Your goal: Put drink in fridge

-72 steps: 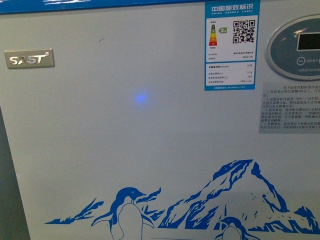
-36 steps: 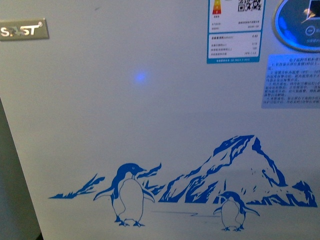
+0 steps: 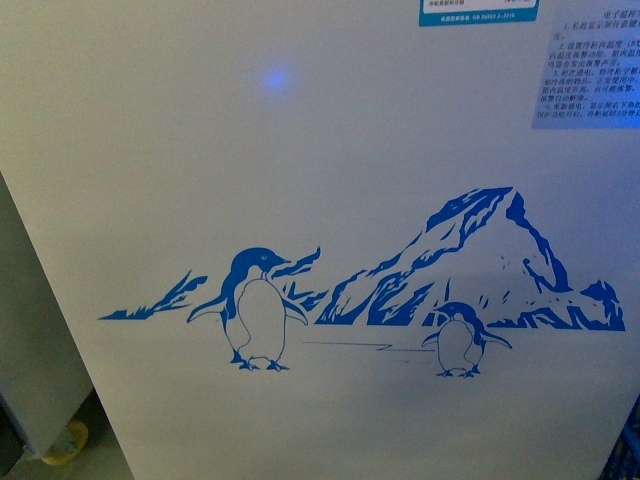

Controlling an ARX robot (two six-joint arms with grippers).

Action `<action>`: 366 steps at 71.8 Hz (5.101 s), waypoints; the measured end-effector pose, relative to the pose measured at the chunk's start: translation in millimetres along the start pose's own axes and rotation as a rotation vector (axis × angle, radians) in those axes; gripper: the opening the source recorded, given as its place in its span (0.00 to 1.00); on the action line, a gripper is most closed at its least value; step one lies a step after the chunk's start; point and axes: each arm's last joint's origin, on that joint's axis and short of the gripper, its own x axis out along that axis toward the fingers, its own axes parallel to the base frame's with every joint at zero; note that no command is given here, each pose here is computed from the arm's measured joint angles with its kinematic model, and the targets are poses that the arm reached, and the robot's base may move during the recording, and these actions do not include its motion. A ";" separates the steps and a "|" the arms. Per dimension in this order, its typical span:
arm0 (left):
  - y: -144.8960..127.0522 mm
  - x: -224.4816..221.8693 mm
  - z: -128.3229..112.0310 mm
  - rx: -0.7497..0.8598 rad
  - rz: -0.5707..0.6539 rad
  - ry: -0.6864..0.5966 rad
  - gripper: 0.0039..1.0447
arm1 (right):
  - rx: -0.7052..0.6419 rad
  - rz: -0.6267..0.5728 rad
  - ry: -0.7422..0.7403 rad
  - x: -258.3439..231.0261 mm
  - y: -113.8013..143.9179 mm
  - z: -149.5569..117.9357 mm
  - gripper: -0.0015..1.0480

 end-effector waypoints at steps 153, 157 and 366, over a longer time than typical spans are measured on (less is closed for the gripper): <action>0.0 0.0 0.0 0.000 0.000 0.000 0.92 | -0.150 0.045 -0.178 21.5 57.3 68.5 0.38; 0.0 0.0 0.0 0.000 0.000 0.000 0.92 | -0.160 0.050 -0.227 -8.2 58.8 76.2 0.38; 0.0 0.0 0.0 0.000 0.000 0.000 0.92 | -0.218 0.147 -1.243 -385.3 167.6 -6.4 0.38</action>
